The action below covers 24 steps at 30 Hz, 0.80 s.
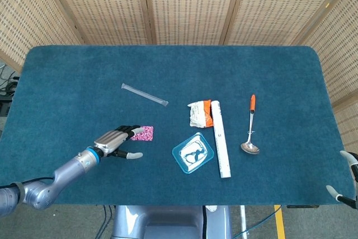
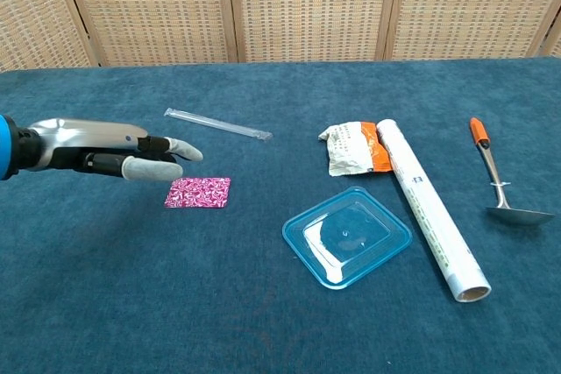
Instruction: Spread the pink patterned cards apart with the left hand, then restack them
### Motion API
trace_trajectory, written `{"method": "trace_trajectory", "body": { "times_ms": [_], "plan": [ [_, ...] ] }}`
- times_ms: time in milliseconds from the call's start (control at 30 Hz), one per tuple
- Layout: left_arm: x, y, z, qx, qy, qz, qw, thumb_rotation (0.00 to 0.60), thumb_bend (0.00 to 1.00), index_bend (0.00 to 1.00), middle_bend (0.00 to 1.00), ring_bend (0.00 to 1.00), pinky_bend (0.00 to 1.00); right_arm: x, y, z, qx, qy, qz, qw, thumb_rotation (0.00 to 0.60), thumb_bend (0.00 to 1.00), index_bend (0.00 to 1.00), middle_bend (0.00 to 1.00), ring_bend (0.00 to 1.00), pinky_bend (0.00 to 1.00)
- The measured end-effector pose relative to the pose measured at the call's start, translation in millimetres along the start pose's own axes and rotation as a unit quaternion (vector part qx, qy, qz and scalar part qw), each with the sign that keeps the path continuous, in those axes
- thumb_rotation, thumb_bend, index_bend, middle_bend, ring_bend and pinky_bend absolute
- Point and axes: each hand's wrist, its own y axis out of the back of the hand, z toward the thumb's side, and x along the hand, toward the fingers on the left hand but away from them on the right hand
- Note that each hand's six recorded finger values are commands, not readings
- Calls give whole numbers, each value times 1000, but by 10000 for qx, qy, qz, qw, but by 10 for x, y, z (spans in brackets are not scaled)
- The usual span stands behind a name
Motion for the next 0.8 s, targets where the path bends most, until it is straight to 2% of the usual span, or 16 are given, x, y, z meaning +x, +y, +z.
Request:
{"method": "trace_trajectory", "body": {
  "times_ms": [267,800],
  "plan": [
    [207,-125,40,130,56,-175,9997,96,0,21,0,0,0,1,-16,-28,7,-45,22,10000,600,2,181,243,7,0],
    [399,-190,96,269,145,-222,9993,94,0,21,0,0,0,17,-22,-94,19,-157,37,9999,600,2,180,243,7,0]
  ]
}}
